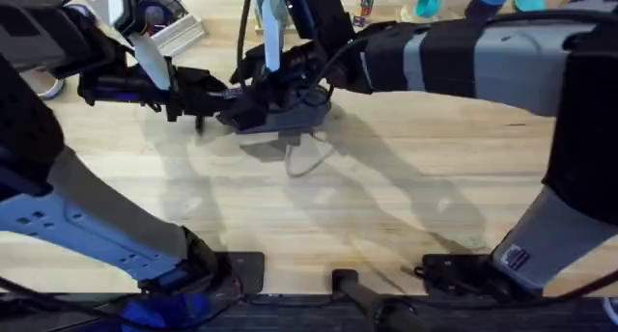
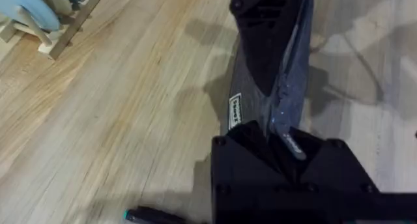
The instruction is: Unzip the bag, pick up the pens from the table one at a time and place them inside, then zip the bag closed.
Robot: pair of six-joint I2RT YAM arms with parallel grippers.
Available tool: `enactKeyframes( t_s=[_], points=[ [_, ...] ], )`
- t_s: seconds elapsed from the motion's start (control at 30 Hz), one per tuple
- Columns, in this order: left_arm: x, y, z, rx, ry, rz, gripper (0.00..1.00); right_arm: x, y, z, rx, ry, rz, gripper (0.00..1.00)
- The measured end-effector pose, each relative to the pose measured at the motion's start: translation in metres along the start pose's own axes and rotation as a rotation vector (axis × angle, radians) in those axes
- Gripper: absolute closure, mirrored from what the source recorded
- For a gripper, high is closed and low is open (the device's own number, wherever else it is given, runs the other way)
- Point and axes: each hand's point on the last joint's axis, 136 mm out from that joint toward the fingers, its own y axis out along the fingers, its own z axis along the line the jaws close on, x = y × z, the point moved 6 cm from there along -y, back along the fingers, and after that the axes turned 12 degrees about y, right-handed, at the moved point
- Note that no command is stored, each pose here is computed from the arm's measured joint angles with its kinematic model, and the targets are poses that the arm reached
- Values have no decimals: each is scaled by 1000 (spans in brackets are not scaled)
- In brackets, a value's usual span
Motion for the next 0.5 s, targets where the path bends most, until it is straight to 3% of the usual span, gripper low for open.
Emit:
enactKeyframes(
  t_s=[0.5],
  points=[
    [0, 0, 0, 0, 0, 0, 928, 1, -6, -7, -15, 10, -8, 6]
  ],
)
